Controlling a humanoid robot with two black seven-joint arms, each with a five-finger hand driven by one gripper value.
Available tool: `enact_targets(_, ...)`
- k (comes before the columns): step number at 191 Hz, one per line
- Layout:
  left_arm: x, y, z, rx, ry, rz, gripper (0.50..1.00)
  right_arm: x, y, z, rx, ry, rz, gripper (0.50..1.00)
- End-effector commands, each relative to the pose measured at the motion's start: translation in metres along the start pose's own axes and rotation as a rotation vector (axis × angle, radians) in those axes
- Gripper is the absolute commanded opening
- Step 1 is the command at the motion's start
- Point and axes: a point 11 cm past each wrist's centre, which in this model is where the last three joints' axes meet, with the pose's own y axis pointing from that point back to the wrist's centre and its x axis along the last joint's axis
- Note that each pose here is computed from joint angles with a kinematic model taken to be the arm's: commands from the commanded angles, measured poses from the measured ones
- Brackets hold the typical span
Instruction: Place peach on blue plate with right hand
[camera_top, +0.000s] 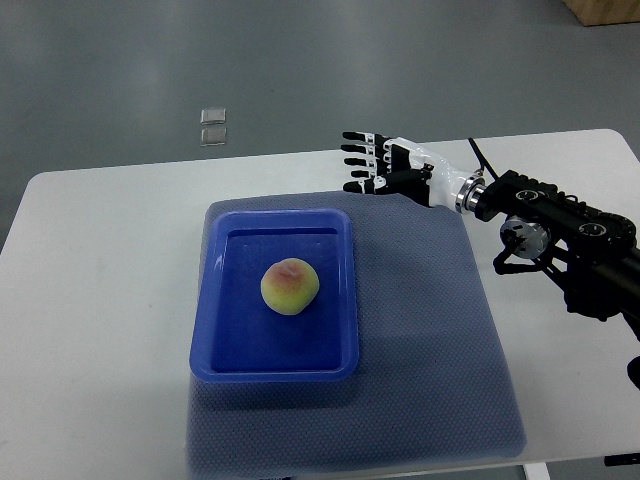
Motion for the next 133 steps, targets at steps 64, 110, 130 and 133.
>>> enact_targets(64, 0.000, 0.000, 0.000, 0.000, 0.000, 0.000, 1.000, 0.030, 0.021, 0.032, 0.039, -0.342, 0.153, 0.928)
enact_targets(110, 0.000, 0.000, 0.000, 0.000, 0.000, 0.000, 1.000, 0.031, 0.026, 0.045, 0.036, -0.368, 0.173, 0.928)
enact_targets(130, 0.000, 0.000, 0.000, 0.000, 0.000, 0.000, 1.000, 0.030, 0.026, 0.046, 0.035, -0.370, 0.171, 0.928)
enact_targets(133, 0.000, 0.000, 0.000, 0.000, 0.000, 0.000, 1.000, 0.030, 0.026, 0.046, 0.035, -0.369, 0.171, 0.928)
